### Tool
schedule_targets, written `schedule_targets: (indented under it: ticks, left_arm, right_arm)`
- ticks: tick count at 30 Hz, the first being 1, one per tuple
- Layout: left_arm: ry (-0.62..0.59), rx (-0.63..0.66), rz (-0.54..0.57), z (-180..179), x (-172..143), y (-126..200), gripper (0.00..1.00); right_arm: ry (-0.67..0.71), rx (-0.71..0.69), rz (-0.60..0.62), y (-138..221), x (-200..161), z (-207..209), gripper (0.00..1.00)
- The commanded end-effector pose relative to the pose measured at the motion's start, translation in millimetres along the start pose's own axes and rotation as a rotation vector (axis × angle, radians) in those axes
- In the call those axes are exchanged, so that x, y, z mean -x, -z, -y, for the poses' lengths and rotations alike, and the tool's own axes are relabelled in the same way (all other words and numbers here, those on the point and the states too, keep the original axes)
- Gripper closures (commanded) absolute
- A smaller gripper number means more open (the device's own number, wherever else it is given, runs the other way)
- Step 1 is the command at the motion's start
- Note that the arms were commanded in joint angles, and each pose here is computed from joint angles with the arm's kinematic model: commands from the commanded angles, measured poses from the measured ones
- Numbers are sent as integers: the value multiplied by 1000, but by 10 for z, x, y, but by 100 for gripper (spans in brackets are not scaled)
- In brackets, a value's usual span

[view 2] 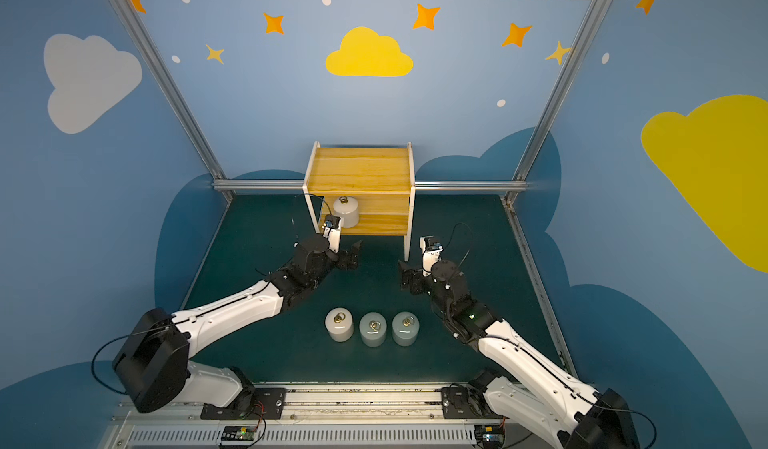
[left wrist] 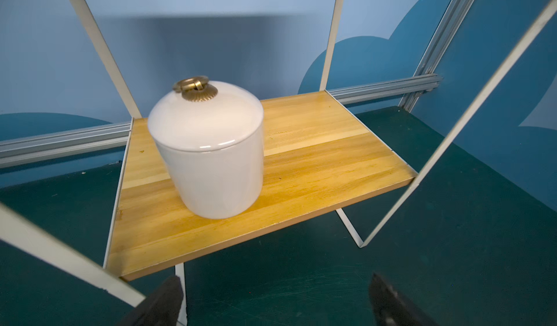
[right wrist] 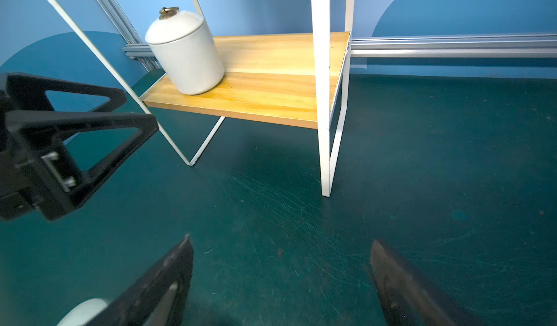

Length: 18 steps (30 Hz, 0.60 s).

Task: Remove the tea canisters from the shelf
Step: Pick up the tea canister from the shelf.

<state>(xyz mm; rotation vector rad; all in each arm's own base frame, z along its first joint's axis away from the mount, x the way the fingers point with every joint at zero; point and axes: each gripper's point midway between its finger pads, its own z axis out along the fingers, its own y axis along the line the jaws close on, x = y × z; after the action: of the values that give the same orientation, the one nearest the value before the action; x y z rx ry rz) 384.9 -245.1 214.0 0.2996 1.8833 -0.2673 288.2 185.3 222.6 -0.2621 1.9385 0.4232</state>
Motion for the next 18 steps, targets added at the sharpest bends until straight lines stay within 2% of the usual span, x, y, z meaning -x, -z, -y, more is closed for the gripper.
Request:
schedule_targets:
  ticks: [1,9,18]
  left_arm:
    - [-13,24,119,15,344,-73,2]
    - [-66,95,184,-45,408,-263,0]
    - [-45,129,190,-74,410,-460,0]
  right_arm:
    - [-13,-7,2,34,-12,43,6]
    - [-6,-9,-2,53,-8,74,6]
    - [-12,-14,4,91,16,113,6]
